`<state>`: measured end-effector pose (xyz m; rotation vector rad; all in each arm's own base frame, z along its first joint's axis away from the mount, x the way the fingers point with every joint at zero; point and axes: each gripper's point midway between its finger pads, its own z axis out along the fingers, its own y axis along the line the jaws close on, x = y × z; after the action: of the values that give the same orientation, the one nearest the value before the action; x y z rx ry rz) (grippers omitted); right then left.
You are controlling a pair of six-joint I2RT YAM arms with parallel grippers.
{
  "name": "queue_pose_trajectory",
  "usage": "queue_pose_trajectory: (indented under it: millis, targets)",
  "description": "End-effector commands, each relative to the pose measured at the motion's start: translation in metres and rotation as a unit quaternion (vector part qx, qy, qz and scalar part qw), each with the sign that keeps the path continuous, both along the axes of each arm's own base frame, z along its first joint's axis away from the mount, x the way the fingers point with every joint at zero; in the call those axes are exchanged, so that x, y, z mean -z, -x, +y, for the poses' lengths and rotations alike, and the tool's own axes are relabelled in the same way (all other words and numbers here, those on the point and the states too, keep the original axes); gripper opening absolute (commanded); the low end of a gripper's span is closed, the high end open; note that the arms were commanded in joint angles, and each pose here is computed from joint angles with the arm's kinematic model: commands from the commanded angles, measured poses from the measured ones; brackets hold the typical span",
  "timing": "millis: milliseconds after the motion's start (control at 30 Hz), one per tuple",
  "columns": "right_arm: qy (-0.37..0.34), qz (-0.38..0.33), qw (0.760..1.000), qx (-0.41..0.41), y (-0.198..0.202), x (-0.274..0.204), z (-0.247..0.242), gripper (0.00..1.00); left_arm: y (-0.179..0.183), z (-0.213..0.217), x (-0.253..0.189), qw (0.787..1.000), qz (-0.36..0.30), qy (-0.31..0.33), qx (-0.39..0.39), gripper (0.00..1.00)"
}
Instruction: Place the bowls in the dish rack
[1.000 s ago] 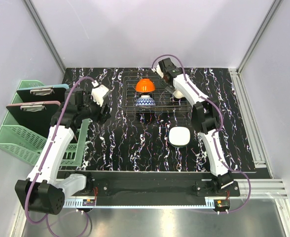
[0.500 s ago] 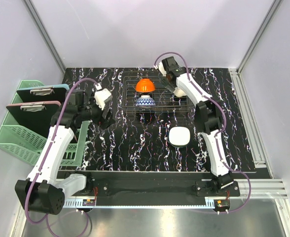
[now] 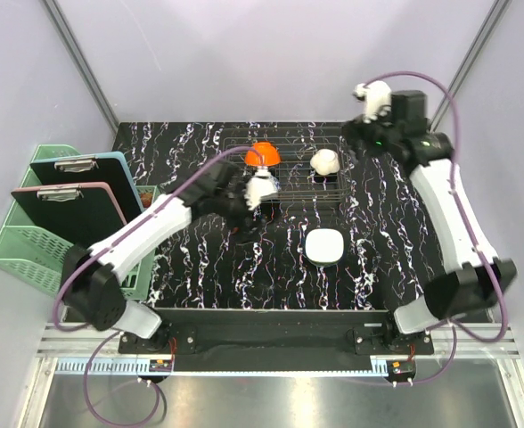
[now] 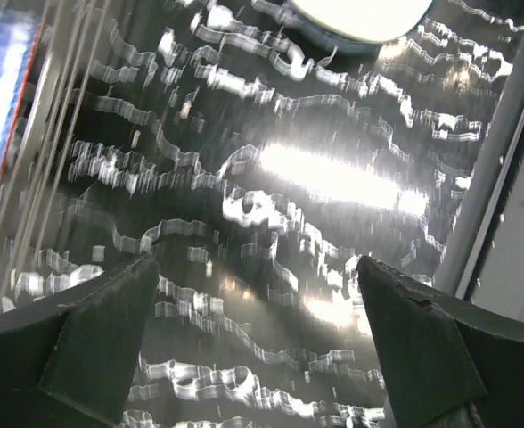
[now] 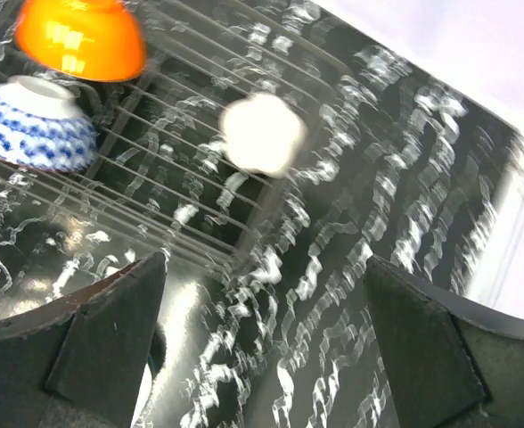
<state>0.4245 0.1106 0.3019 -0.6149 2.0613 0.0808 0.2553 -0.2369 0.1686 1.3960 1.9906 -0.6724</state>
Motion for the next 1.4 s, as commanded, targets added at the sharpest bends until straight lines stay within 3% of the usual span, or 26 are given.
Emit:
queue_pose_trajectory:
  millis: [0, 67, 167, 333, 400, 767, 1067, 1367]
  targets:
    - [-0.033, 0.018, 0.999, 0.002, 0.037, 0.010, -0.025, 1.00, -0.023, -0.053, -0.018, 0.999, -0.037, 0.002, 0.010, 0.99]
    - [-0.019, 0.018, 1.000, 0.006, 0.049, 0.016, -0.036, 1.00, -0.022, -0.082, -0.014, 1.000, -0.020, 0.001, 0.018, 0.99]
    - [-0.009, 0.033, 0.999, 0.006, 0.074, 0.035, -0.044, 0.91, -0.020, -0.113, -0.008, 1.000, 0.008, 0.002, 0.021, 0.99]
    - [-0.014, 0.086, 0.996, -0.002, 0.108, 0.076, -0.043, 0.66, -0.021, -0.141, 0.010, 0.999, 0.044, -0.008, 0.016, 0.99]
    - [-0.022, 0.118, 0.993, -0.012, 0.119, 0.098, -0.039, 0.61, -0.021, -0.143, 0.018, 0.998, 0.055, -0.014, 0.013, 0.99]
    - [-0.089, 0.240, 0.964, -0.077, 0.150, 0.146, -0.005, 0.59, -0.025, -0.134, 0.040, 0.997, 0.056, -0.042, -0.010, 0.99]
    - [-0.066, 0.314, 0.942, -0.095, 0.168, 0.190, 0.013, 0.56, -0.025, -0.138, 0.044, 0.997, 0.065, -0.036, -0.013, 0.99]
    - [-0.034, 0.328, 0.940, -0.087, 0.167, 0.207, 0.012, 0.51, -0.023, -0.139, 0.046, 0.997, 0.073, -0.032, -0.014, 0.99]
